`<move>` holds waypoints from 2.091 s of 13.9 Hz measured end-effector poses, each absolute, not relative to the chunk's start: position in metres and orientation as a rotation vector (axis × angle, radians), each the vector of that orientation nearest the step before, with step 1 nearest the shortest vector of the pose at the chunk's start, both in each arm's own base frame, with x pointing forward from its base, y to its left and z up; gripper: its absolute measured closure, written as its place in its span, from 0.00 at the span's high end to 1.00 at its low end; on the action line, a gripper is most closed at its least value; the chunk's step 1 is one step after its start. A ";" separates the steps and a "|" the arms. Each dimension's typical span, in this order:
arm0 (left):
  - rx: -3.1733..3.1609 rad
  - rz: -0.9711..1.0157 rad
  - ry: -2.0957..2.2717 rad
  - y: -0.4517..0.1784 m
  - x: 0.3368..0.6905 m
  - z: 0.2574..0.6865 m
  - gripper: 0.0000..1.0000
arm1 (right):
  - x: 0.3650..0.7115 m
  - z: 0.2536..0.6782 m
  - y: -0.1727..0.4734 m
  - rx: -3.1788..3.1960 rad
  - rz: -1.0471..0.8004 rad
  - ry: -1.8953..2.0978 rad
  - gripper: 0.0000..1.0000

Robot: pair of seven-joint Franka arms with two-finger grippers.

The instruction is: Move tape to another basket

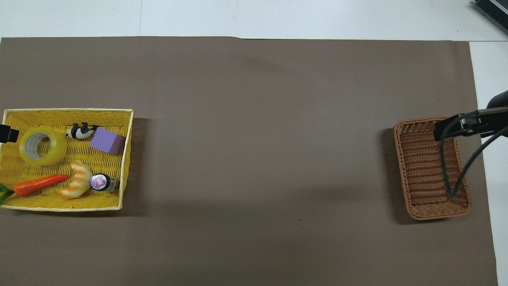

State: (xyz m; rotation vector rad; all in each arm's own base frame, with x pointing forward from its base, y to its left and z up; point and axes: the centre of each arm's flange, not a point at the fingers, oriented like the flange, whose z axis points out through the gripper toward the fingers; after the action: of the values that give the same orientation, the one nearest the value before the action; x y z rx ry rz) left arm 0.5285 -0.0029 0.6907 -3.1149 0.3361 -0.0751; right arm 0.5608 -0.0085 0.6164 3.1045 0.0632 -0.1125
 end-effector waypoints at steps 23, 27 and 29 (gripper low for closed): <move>-3.096 -0.126 0.361 0.068 0.547 0.630 1.00 | 0.561 0.616 -0.009 3.104 -0.113 0.063 1.00; -3.074 -0.183 0.356 0.120 0.555 0.576 1.00 | 0.561 0.616 -0.009 3.104 -0.113 0.063 1.00; -3.061 -0.191 0.391 0.141 0.560 0.548 1.00 | 0.561 0.616 -0.009 3.104 -0.113 0.063 1.00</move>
State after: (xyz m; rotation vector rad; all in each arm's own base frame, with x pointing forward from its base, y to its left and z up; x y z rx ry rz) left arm 0.5601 0.1414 0.5483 -3.0610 0.3913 -0.1910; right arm 0.5608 -0.0085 0.6164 3.1045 0.0632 -0.1125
